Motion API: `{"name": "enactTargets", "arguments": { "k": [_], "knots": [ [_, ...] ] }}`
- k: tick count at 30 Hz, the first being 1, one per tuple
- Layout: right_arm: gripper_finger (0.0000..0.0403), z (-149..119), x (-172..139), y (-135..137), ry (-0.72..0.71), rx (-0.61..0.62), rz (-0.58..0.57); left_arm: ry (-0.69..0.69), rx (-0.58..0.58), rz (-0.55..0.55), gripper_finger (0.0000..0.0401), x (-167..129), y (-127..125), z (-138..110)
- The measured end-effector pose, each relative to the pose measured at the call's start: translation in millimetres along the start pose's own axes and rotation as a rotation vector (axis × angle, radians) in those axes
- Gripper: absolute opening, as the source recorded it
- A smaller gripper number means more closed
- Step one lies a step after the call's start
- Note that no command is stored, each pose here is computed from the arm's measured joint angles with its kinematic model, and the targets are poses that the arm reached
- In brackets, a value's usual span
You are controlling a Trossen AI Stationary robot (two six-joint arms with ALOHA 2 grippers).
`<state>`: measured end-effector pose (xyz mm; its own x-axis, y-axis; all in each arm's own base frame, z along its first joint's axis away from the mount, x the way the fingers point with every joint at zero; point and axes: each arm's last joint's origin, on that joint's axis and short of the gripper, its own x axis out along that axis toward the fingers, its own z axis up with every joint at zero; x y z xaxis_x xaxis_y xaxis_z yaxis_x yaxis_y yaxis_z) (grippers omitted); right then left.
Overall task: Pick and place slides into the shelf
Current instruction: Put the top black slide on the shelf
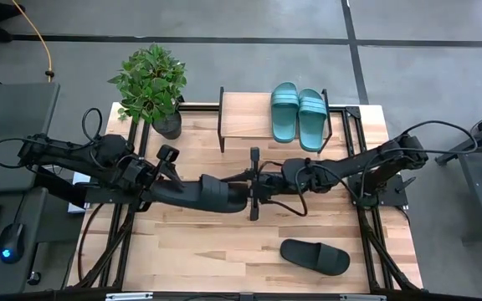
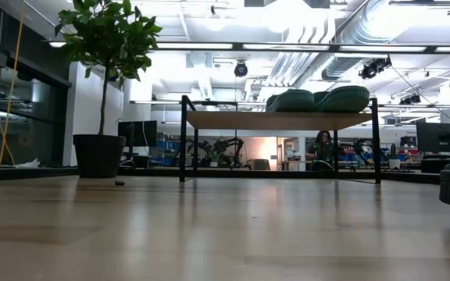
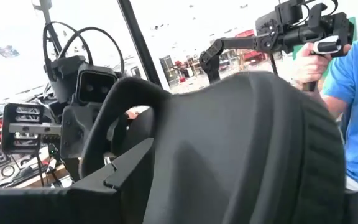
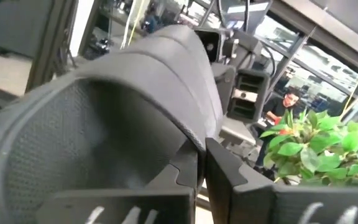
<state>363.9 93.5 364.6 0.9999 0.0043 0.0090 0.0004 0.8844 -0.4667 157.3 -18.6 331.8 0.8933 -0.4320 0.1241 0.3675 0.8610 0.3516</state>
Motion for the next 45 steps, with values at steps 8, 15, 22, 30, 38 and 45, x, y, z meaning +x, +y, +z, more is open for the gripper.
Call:
{"name": "enactTargets", "arguments": {
  "k": [8, 15, 22, 30, 38, 45],
  "knots": [
    [0.0, -1.0, 1.5, -0.9, -0.004, -0.002, -0.008, 0.001, -0.001, 0.0, 0.0209, 0.1, 0.0, -0.2],
    [0.0, 0.3, 1.4, -1.2, -0.019, -0.001, -0.007, 0.008, -0.003, 0.002, 0.0209, 0.1, -0.1, -0.7],
    [0.0, 0.3, 1.4, -1.2, -0.021, -0.001, -0.002, 0.034, -0.002, 0.059, 0.0166, -0.1, 1.3, -1.9],
    [0.0, -0.6, 1.3, -0.4, -0.011, -0.003, 0.005, 0.046, 0.02, 0.063, 0.0065, -0.3, 1.3, -2.8],
    [0.0004, -2.4, 1.3, 0.4, 0.008, -0.014, 0.012, 0.064, 0.015, 0.086, 0.0081, -0.3, 1.7, -4.0],
    [0.0073, -5.8, 0.2, -0.3, 0.1, -0.073, -0.088, 0.113, 0.006, 0.146, 0.008, -0.8, 2.7, -7.3]
  ]
}}
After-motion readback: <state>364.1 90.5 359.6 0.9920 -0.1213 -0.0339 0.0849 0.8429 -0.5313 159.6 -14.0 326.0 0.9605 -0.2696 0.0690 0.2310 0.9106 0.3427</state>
